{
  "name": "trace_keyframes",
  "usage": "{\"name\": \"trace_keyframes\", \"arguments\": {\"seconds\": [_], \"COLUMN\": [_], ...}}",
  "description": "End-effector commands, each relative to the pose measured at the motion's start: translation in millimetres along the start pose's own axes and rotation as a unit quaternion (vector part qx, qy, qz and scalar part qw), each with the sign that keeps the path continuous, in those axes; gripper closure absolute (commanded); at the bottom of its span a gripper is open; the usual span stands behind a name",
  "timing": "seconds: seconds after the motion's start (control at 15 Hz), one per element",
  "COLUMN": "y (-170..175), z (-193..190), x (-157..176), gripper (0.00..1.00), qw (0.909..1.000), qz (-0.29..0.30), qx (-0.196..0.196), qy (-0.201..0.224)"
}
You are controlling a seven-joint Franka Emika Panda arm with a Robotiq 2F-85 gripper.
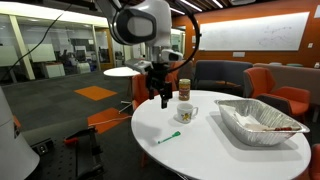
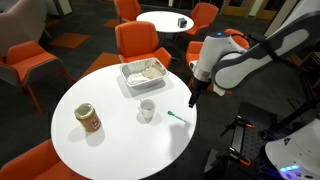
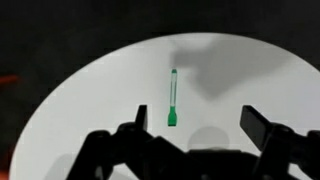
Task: Put the marker into the white cup
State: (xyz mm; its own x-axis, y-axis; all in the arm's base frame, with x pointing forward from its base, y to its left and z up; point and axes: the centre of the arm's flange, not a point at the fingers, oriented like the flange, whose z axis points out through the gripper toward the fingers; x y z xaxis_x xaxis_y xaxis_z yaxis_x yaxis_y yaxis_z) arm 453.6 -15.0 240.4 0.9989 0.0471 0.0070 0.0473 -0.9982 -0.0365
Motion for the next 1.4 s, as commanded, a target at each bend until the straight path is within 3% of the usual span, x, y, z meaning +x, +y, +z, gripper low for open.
{"name": "trace_keyframes", "arguments": {"seconds": [0.0,0.4,1.07,1.33], "y": [-6.1,-12.3,-1.2,4.7], "z": [45.7,111.5,165.1,177.1], "x": [35.4,59.4,72.4,75.3], "gripper": [0.00,0.00,0.01,0.23], "qw": [0.9998,0.9987,0.9971,0.9967], "qz": [-0.002,0.001,0.004,0.010], "qx": [-0.001,-0.002,-0.010,-0.009], "qy": [-0.020,-0.051,-0.076,-0.081]}}
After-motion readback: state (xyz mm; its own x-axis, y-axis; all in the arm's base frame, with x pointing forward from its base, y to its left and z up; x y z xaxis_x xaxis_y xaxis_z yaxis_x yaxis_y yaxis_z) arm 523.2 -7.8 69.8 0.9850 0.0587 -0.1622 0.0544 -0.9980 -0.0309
